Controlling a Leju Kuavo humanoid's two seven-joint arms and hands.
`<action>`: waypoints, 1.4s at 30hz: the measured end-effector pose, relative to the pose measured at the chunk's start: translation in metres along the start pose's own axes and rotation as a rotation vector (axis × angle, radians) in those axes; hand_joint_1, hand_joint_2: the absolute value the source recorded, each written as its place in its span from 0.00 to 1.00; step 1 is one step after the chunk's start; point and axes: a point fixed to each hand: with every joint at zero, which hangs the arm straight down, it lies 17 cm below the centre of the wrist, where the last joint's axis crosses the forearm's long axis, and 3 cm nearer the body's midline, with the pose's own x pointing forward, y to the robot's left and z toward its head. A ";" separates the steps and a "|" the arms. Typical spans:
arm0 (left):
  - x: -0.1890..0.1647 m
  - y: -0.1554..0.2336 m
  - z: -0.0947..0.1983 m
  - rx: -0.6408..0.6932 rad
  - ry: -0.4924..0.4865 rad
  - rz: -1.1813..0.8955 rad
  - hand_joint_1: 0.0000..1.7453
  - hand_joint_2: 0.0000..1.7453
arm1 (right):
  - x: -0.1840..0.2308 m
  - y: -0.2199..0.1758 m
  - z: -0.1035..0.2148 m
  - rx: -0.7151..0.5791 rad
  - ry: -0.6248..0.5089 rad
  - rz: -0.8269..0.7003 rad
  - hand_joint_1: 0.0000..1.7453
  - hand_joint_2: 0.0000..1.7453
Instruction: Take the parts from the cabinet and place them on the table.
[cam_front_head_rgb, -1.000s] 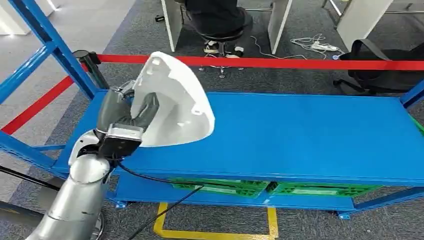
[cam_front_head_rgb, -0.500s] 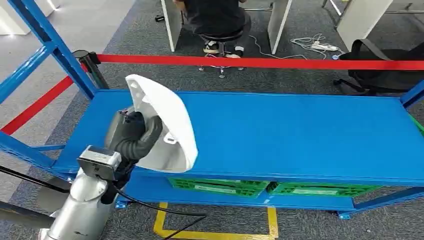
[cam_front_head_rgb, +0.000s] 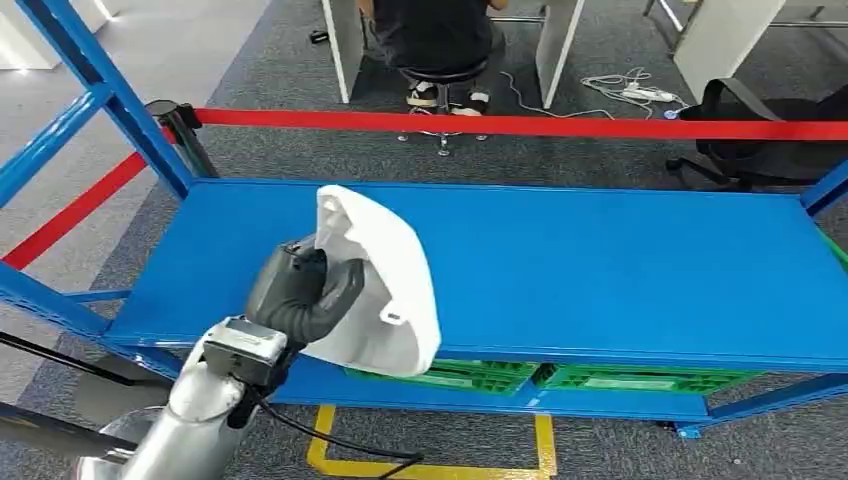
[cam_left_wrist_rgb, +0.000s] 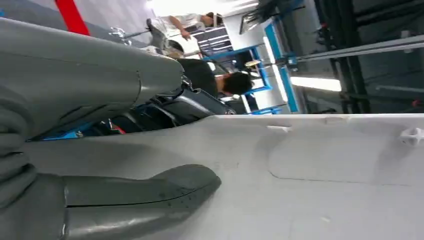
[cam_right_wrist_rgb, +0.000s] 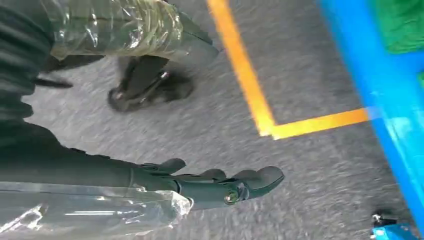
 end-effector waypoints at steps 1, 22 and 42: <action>-0.002 -0.001 0.000 0.003 0.005 -0.001 1.00 1.00 | 0.000 -0.001 0.000 -0.005 0.001 -0.007 0.00 1.00; -0.033 -0.021 -0.001 0.026 0.095 -0.031 1.00 1.00 | -0.019 -0.006 0.000 -0.031 0.106 0.077 0.00 1.00; -0.037 -0.016 0.000 0.050 0.106 -0.038 1.00 1.00 | -0.024 -0.003 0.000 -0.024 0.141 0.103 0.00 1.00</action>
